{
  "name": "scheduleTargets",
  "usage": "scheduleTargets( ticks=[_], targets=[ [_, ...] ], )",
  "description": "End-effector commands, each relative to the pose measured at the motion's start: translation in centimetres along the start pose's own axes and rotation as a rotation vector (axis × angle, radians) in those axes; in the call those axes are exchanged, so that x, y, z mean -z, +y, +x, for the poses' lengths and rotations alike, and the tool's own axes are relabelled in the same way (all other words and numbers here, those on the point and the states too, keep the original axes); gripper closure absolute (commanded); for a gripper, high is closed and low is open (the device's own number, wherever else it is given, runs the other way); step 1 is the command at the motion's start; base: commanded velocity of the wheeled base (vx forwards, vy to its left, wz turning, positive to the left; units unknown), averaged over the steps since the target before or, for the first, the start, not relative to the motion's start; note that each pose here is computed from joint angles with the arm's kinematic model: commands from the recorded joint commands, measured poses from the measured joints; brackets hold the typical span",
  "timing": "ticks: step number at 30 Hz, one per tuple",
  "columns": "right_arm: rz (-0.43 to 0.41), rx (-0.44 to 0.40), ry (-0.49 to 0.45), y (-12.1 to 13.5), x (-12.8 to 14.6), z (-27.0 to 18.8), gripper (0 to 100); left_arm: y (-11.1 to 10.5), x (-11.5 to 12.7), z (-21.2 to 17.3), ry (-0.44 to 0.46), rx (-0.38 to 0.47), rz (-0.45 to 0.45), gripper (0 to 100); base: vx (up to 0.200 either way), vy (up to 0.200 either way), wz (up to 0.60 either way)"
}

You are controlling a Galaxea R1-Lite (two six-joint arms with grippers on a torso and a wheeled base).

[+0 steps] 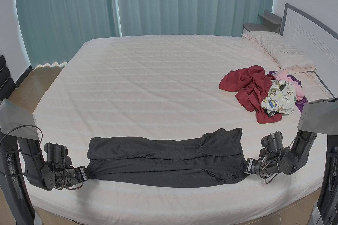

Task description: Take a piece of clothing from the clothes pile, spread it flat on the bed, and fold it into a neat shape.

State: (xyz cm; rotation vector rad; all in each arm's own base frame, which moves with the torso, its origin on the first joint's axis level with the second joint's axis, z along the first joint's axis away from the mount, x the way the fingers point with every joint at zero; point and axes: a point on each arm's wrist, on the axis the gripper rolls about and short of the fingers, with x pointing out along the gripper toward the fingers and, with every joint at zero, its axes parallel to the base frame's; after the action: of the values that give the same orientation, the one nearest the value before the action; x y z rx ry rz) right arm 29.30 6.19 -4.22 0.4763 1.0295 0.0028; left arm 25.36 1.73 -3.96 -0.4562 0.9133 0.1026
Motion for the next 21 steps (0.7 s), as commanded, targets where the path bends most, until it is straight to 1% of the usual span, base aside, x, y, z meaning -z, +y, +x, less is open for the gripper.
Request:
scheduleTargets(
  ticks=[1,6,13,18,19,20,21],
  targets=[
    [0.007,-0.008,-0.01,0.13,-0.79,-1.11,100,-0.34,-0.46,-0.88,-0.003,0.001,0.006,100,0.0,0.0,0.0],
    [0.004,-0.003,0.0,-0.03,-0.71,-1.01,100,-0.31,-0.32,-1.29,0.054,-0.023,0.021,100,0.0,0.0,0.0],
    [0.001,-0.006,-0.002,0.04,-0.69,-0.89,100,-0.26,-0.81,-0.9,0.042,-0.023,0.014,100,0.0,0.0,0.0],
    [-0.002,-0.008,0.0,0.12,-0.64,-0.88,100,-0.15,-0.73,-0.91,0.048,-0.027,0.012,100,0.0,0.0,0.0],
    [-0.003,-0.01,-0.001,0.21,-0.62,-0.83,100,-0.11,-0.73,-0.91,0.049,-0.028,0.011,0,0.0,0.0,0.0],
    [-0.004,-0.012,0.001,0.25,-0.59,-0.82,0,-0.14,-0.7,-0.91,0.051,-0.028,0.013,0,0.0,0.0,0.0],
    [-0.007,-0.012,0.003,0.28,-0.55,-0.82,0,-0.07,-0.67,-0.86,0.053,-0.03,0.012,0,0.0,0.0,0.0]
  ],
)
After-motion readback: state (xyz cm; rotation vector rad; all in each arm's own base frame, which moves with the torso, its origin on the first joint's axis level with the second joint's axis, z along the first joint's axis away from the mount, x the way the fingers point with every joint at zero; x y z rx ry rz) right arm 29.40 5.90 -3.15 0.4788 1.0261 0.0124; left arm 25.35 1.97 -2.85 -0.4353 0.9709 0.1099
